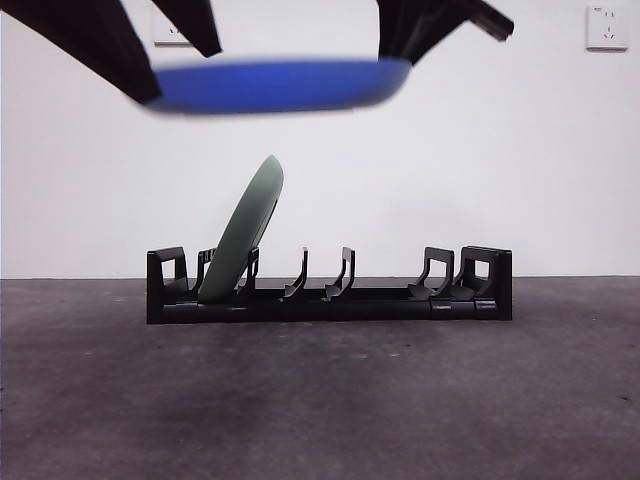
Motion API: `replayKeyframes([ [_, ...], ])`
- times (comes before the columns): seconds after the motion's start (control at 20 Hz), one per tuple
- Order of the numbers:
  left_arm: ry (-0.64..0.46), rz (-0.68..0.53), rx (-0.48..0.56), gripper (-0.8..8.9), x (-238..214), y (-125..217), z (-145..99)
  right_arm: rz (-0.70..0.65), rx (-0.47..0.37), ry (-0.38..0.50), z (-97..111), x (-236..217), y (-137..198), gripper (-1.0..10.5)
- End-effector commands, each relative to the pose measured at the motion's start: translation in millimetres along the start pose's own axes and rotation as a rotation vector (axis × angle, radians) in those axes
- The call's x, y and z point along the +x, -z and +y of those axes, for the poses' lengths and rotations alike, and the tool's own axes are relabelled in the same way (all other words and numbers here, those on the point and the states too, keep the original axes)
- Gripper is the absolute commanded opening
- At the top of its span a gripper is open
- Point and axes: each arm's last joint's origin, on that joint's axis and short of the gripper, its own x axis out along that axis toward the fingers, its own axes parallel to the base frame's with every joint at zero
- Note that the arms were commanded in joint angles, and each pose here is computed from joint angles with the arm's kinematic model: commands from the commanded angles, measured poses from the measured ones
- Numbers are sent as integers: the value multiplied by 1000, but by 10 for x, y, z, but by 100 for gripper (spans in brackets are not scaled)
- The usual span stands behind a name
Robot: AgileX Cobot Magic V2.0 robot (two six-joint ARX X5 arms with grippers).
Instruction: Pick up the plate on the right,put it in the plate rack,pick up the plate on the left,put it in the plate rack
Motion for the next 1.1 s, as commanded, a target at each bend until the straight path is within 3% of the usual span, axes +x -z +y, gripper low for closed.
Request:
replayKeyframes([
  [0.05, -23, -4, 19, 462, 35, -37, 9, 5, 20, -10, 11, -67, 47, -12],
  [0.2, -32, -13, 14, 241, 34, -47, 18, -3, 37, -16, 21, -104, 61, -12],
  [0.55, -26, -8, -18, -12, 34, -40, 12, -2, 48, -26, 25, -107, 62, -12],
  [1.0, -12, -23, -41, -8, 33, -46, 9, -3, 39, -25, 25, -108, 63, 6],
  [1.05, -2, -34, -52, -8, 33, -49, 7, -6, 34, -23, 27, -120, 67, 24],
  [1.1, 14, -53, -68, -8, 33, -56, 6, -16, 28, -3, 27, -144, 75, 119],
])
